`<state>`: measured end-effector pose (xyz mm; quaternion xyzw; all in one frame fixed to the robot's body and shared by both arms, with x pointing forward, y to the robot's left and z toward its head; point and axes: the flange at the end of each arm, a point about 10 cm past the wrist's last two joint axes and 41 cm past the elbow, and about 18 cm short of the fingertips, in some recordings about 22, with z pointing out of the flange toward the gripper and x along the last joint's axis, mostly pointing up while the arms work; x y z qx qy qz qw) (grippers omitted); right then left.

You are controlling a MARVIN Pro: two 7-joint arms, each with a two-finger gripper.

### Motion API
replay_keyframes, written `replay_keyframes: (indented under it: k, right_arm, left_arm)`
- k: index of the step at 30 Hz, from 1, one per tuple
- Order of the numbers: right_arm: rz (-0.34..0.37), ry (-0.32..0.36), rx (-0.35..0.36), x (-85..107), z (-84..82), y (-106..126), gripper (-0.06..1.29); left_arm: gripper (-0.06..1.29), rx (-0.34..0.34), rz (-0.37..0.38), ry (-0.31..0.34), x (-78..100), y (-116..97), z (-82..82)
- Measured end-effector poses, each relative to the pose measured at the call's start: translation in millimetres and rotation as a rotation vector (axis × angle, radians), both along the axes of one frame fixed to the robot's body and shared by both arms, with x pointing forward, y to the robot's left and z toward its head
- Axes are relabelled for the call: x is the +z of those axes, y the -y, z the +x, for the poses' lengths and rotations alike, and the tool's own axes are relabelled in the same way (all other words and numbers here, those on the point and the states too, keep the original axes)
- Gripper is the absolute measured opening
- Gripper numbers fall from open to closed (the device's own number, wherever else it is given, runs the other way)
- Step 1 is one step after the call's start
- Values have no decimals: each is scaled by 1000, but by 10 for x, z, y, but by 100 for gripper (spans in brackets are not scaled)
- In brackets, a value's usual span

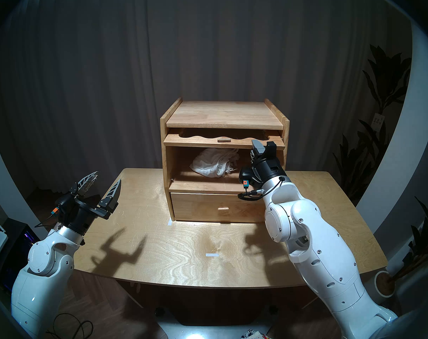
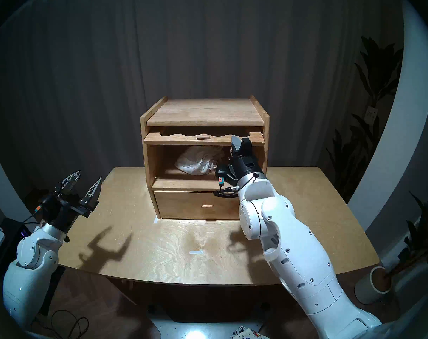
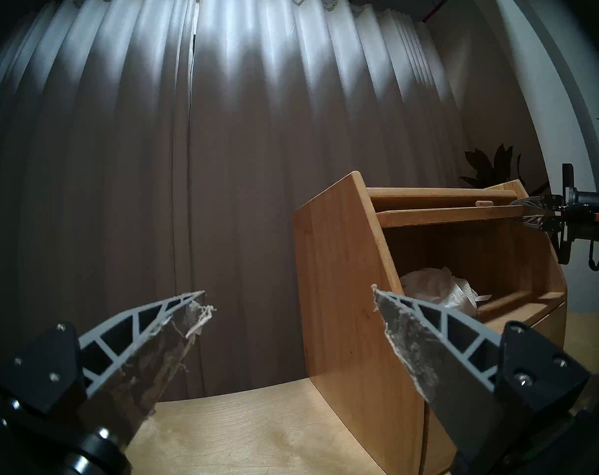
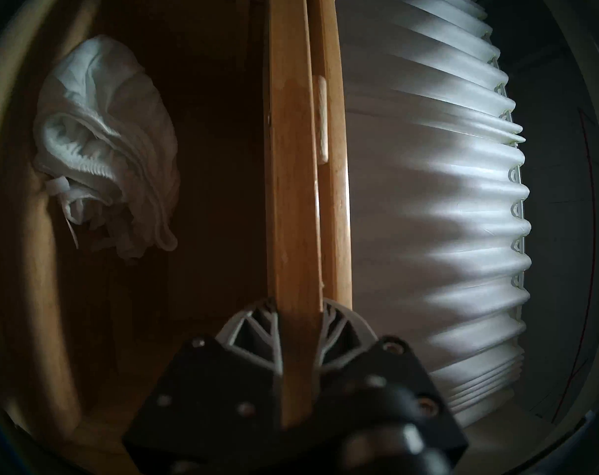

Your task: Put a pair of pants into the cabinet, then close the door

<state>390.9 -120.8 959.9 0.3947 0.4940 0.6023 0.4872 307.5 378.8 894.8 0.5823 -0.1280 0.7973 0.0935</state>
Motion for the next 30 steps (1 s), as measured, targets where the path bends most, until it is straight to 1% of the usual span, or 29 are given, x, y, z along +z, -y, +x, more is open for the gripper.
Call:
replay_keyframes:
  k: [1,2,4,6,9,10,13,15,16,17,18,23,25,29,30]
  right_arm:
    - [2,-1,4,-3,-22,-13,8]
    - [9,-5,14,-12,-91,-45,4]
    - [16,-6,21,-17,-166,-70,1]
    - [18,-23,15,-88,-230,-61,-4]
    - [13,-41,-15,-183,-257,53,-3]
    - [9,-42,-34,-201,-249,132,-3]
    - [9,-44,-52,-204,-240,222,-3]
    - [14,-45,-58,-191,-253,256,3]
    - [17,-44,-57,-173,-275,260,81]
    - [20,-42,-55,-156,-298,255,117]
    - [24,-40,-52,-138,-323,249,125]
    - [32,-42,-29,-109,-431,169,125]
    - [31,-43,-21,-114,-447,138,125]
    - [26,-44,-20,-133,-411,119,125]
    - [18,-47,-23,-161,-348,123,125]
  left_arm:
    - [125,0,0,0,0,0,0]
    - [125,0,0,0,0,0,0]
    - [125,0,0,0,0,0,0]
    - [125,0,0,0,-1,0,0]
    - [125,0,0,0,-1,0,0]
    - [125,0,0,0,-1,0,0]
    - [125,0,0,0,-1,0,0]
    - [125,0,0,0,-1,0,0]
    - [125,0,0,0,-1,0,0]
    - [125,0,0,0,-1,0,0]
    - [125,0,0,0,-1,0,0]
    - [125,0,0,0,-1,0,0]
    - [125,0,0,0,-1,0,0]
    - [125,0,0,0,-1,0,0]
    - [125,0,0,0,-1,0,0]
